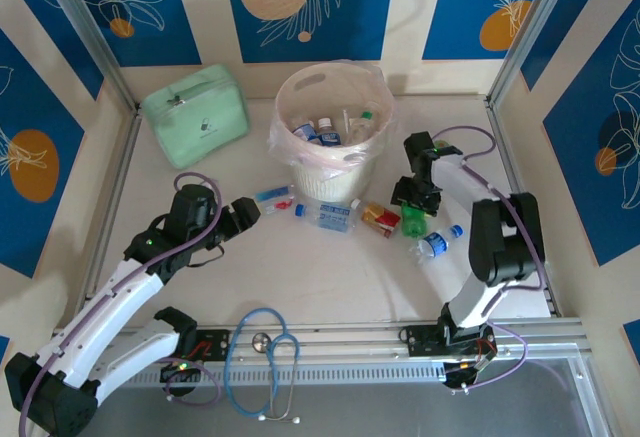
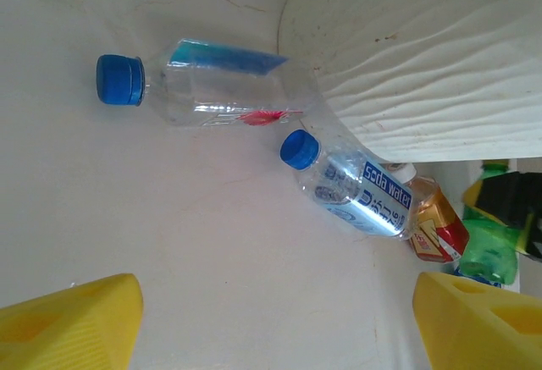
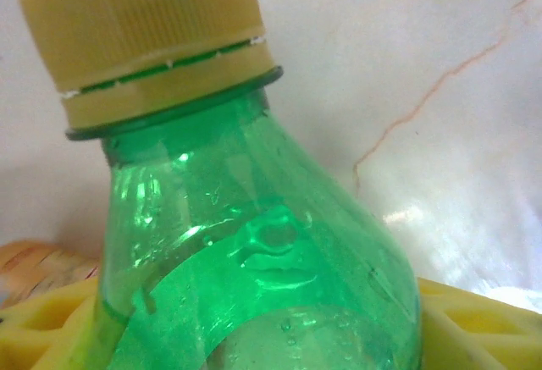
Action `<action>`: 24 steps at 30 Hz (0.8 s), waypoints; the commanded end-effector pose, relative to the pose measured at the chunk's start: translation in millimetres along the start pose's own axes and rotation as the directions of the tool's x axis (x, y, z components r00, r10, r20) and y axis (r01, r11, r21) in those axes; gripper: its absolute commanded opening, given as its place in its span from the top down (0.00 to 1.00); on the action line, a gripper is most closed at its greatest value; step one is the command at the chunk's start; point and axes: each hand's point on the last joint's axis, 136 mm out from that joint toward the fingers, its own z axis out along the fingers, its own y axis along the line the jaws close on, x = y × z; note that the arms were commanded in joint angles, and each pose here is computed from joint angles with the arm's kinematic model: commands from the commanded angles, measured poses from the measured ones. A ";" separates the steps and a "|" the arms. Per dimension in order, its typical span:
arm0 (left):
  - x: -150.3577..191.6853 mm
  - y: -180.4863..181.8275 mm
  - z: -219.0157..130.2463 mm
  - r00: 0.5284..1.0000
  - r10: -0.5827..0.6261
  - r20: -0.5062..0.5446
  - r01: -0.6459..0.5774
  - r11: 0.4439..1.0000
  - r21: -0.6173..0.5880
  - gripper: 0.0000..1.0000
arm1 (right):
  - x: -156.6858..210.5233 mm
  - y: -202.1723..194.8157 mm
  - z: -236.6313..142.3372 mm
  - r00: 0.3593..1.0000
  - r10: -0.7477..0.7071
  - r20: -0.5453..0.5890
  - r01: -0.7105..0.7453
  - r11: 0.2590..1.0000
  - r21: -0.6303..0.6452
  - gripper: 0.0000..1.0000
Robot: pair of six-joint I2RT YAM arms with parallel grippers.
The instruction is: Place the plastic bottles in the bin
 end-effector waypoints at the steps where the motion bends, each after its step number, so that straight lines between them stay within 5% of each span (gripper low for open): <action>1: -4.4 0.5 -5.2 1.000 -0.027 0.014 0.027 1.000 0.006 0.16 | 9.4 -3.1 -33.3 0.999 0.005 0.036 -0.005 1.000 -0.015 0.42; 12: -5.7 7.8 -4.3 0.999 -0.031 0.026 0.031 0.999 -0.022 0.16 | 26.4 7.7 -152.4 0.971 0.033 0.238 0.022 0.973 -0.228 0.44; 24: -12.7 17.5 -4.0 1.000 0.003 0.031 -0.001 0.997 -0.073 0.14 | 17.3 60.4 -298.1 0.879 0.025 0.475 0.212 0.874 -0.438 0.43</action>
